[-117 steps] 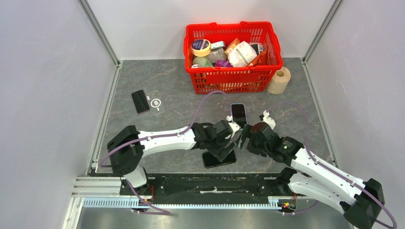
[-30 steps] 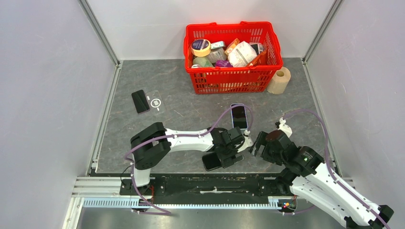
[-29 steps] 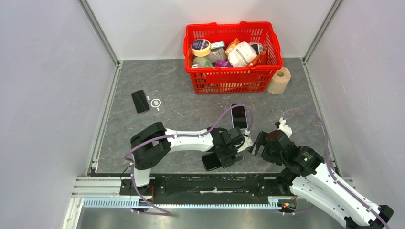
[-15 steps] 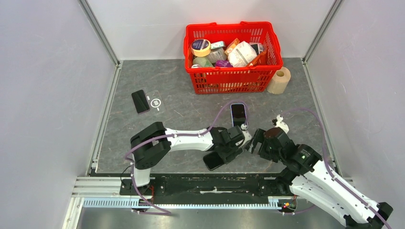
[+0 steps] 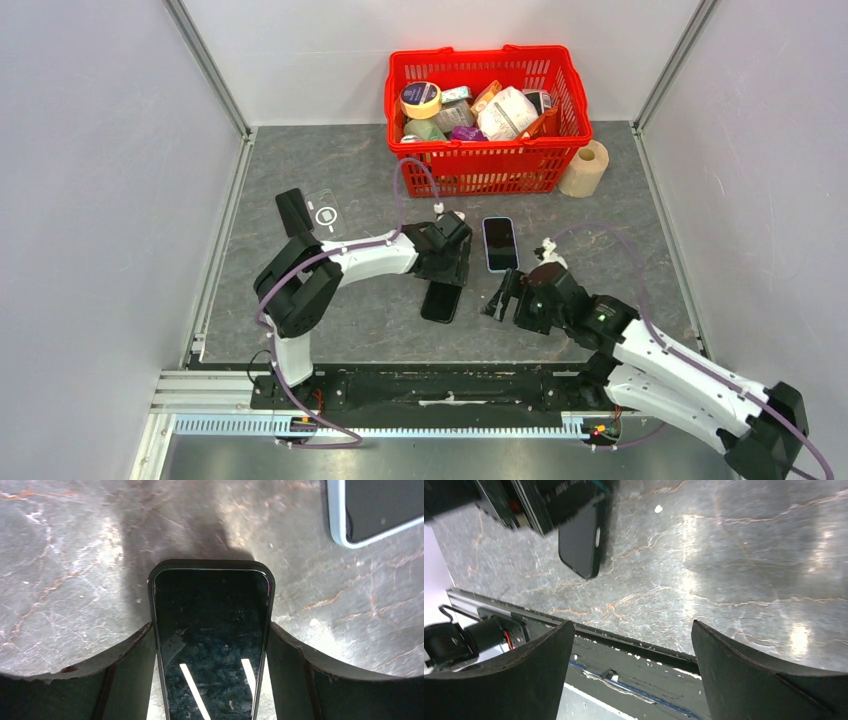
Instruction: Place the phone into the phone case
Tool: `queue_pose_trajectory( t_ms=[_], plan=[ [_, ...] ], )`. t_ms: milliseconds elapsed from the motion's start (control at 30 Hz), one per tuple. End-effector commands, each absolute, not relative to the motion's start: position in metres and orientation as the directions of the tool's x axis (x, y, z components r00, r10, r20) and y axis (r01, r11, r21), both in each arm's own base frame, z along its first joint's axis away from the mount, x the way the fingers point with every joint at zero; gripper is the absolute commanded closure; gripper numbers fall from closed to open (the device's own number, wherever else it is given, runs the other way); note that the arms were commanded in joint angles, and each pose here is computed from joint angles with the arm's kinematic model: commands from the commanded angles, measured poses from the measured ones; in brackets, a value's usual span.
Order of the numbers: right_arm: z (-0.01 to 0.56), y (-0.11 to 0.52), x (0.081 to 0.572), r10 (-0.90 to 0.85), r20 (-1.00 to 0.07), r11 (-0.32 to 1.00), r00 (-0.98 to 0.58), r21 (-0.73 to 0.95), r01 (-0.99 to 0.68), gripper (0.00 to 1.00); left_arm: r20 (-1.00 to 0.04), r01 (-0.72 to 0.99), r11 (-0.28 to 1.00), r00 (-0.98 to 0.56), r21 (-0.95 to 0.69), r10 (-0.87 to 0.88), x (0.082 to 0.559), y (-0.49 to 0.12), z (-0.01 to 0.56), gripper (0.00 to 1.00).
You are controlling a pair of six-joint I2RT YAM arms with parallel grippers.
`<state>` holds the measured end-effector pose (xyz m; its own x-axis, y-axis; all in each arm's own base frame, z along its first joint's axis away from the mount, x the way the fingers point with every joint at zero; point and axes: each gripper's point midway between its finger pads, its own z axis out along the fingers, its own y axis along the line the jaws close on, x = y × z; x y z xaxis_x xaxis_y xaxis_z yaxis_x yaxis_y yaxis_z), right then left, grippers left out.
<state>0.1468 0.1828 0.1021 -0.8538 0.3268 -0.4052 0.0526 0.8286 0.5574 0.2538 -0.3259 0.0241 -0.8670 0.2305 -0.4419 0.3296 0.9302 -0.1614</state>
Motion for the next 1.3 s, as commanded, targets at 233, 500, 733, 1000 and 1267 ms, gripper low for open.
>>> queue_pose_trajectory(
  t_ms=[233, 500, 733, 1000, 1267],
  plan=[
    [0.076, 0.263, 0.151, 0.252, -0.357, 0.784, -0.9, 0.62, -0.026, 0.12, -0.389, 0.109, 0.917, -0.92, -0.384, -0.053, 0.275, -0.335, 0.036, 0.85],
    [0.065, 0.28, 0.178, 0.317, -0.373, 0.793, -0.872, 0.609, 0.028, 0.2, -0.36, 0.102, 0.9, -0.931, -0.425, -0.065, 0.271, -0.336, 0.035, 0.86],
    [0.062, 0.283, 0.194, 0.376, -0.392, 0.792, -0.84, 0.606, 0.072, 0.35, -0.347, 0.094, 0.893, -0.935, -0.44, -0.073, 0.269, -0.336, 0.03, 0.87],
    [0.051, 0.276, 0.199, 0.413, -0.39, 0.808, -0.823, 0.573, 0.134, 0.49, -0.34, 0.093, 0.889, -0.937, -0.449, -0.074, 0.268, -0.338, 0.027, 0.88],
    [0.045, 0.279, 0.204, 0.406, -0.387, 0.821, -0.828, 0.552, 0.145, 0.61, -0.335, 0.098, 0.889, -0.94, -0.448, -0.065, 0.267, -0.339, 0.022, 0.89]
  ],
)
